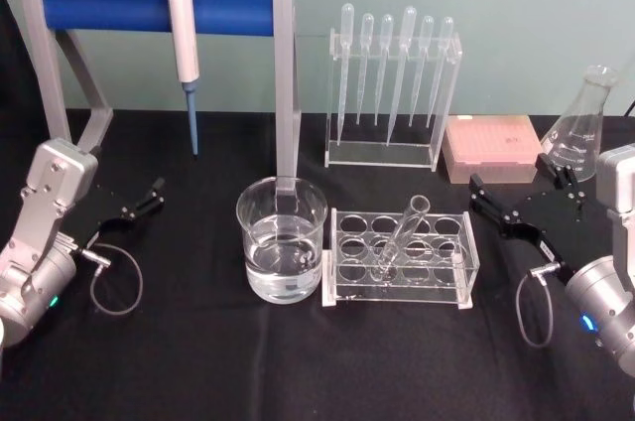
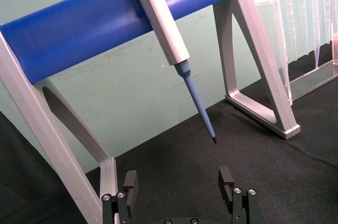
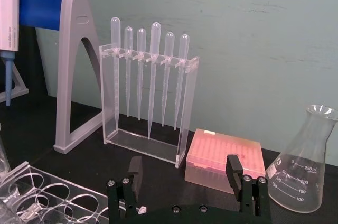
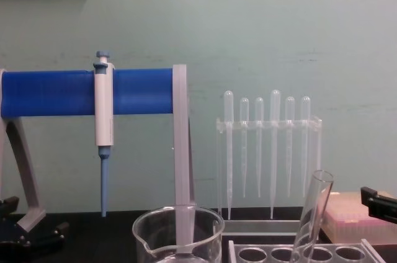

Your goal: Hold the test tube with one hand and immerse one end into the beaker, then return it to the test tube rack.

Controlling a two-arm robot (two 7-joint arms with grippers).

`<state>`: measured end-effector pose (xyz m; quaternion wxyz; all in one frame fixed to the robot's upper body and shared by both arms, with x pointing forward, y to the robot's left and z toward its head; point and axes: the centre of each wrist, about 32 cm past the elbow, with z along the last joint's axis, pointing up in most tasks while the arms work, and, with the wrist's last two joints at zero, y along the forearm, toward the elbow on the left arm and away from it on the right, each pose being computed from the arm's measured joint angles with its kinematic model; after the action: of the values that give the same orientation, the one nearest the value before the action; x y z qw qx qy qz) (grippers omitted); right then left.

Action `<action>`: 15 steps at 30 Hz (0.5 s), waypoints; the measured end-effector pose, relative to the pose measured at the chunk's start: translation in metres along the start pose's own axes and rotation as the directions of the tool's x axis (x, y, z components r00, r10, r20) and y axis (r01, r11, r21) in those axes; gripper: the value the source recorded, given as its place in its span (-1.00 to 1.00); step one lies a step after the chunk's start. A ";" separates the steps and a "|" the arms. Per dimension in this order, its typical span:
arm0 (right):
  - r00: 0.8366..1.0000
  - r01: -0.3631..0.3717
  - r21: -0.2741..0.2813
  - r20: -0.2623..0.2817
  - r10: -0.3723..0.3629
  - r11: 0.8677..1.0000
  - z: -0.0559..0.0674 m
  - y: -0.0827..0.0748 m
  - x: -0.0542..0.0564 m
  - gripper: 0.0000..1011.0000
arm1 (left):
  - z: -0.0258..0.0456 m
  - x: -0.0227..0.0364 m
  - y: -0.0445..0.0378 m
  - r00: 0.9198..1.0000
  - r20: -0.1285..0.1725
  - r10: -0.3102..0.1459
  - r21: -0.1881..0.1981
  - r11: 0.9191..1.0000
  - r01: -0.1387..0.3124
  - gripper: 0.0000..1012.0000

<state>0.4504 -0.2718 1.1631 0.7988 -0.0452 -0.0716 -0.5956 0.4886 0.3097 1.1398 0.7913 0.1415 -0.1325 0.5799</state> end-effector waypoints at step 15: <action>1.000 -0.001 0.000 -0.001 0.001 1.000 0.000 0.000 0.000 0.98 | 0.0000 0.0000 0.0000 1.000 0.000 0.000 0.000 1.000 0.000 0.98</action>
<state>0.4501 -0.2719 1.1631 0.7990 -0.0449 -0.0713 -0.5953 0.4886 0.3097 1.1398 0.7913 0.1414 -0.1325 0.5799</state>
